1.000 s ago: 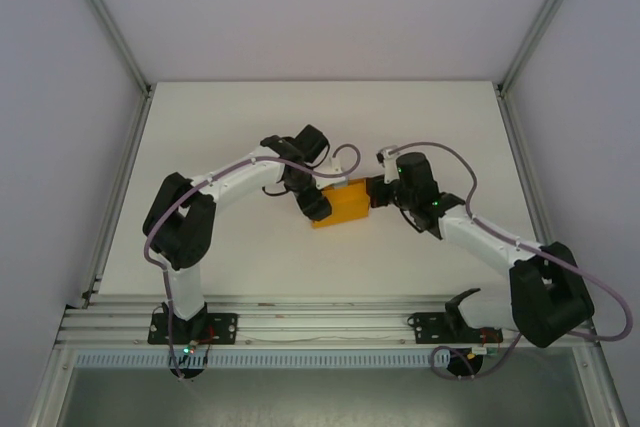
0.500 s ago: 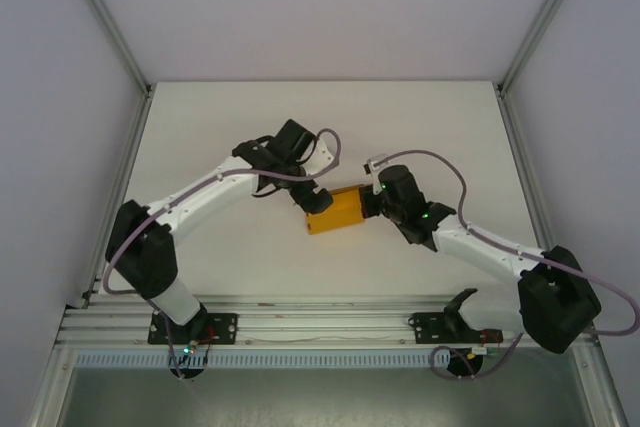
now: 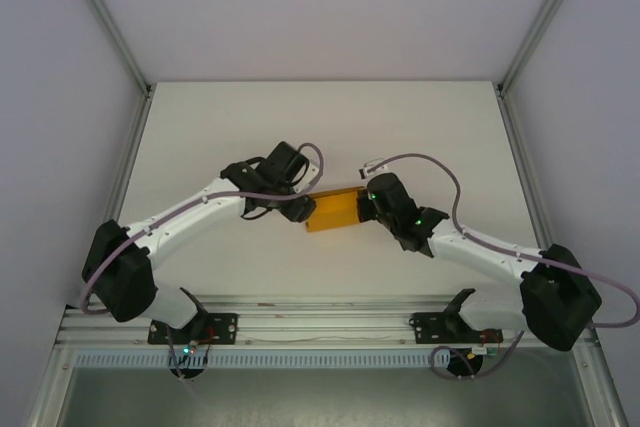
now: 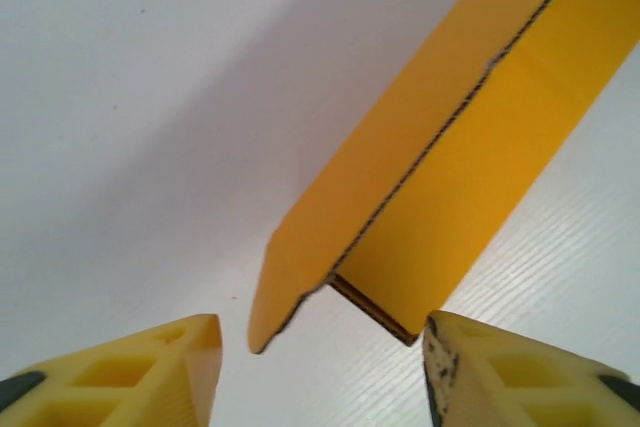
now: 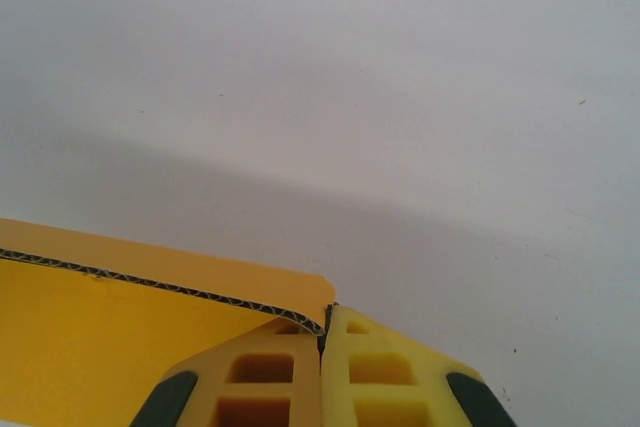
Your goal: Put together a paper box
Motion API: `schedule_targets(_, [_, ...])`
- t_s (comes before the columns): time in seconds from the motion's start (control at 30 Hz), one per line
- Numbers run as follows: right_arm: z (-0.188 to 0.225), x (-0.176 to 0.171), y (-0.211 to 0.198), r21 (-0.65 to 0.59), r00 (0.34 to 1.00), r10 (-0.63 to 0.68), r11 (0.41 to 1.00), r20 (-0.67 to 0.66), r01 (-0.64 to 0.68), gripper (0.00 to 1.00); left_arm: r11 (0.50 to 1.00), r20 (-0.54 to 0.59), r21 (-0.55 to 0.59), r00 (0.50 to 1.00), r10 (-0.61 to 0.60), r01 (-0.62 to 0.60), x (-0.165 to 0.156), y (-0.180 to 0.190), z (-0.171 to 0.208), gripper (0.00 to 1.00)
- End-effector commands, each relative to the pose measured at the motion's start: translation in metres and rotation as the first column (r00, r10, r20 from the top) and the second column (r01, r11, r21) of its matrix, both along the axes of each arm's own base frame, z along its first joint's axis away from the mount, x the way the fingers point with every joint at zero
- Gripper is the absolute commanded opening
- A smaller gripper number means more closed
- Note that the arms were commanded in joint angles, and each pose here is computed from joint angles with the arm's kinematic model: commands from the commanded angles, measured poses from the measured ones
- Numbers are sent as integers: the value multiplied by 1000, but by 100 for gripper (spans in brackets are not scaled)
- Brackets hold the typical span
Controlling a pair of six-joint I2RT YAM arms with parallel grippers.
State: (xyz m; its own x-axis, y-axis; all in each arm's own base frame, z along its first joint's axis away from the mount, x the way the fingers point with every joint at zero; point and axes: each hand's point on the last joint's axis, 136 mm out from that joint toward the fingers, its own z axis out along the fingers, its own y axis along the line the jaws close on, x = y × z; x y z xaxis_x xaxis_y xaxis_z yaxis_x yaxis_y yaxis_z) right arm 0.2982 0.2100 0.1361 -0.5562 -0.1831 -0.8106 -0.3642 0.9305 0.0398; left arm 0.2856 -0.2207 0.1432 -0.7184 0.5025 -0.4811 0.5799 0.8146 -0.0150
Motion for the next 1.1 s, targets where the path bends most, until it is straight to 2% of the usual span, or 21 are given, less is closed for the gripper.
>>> schedule_targets(0.0, [-21, -10, -14, -76, 998, -30, 997, -60, 25, 0, 998, 20, 18, 998, 59, -60, 8, 6, -1, 48])
schedule_targets(0.13, [-21, -13, -12, -80, 998, -16, 997, -65, 11, 0, 998, 30, -3, 998, 55, -55, 13, 0, 0, 41])
schedule_targets(0.43, [-17, -14, -12, -66, 998, -19, 998, -52, 15, 0, 997, 32, 41, 997, 71, -72, 18, 5, -8, 38])
schedule_targets(0.57, [-20, -15, -13, -69, 998, -24, 997, -59, 19, 0, 995, 18, 43, 996, 84, -84, 21, 2, -12, 30])
schedule_targets(0.67, [-20, -15, -16, -73, 998, -44, 997, -54, 40, 0, 994, 16, 24, 994, 107, -108, 23, -1, -11, 9])
schedule_targets(0.7, [-20, -14, -18, -78, 997, -62, 995, -47, 58, 0, 992, 1, 9, 992, 123, -123, 22, -2, -9, 6])
schedule_targets(0.83, [-24, -16, -20, -116, 993, -109, 988, -36, 104, 0, 984, -84, -67, 984, 160, -166, 11, -12, -4, 6])
schedule_targets(1.07, [-29, -25, -13, -184, 985, -169, 968, 12, 169, 0, 957, -242, -82, 937, 251, -278, -4, -16, -7, 2])
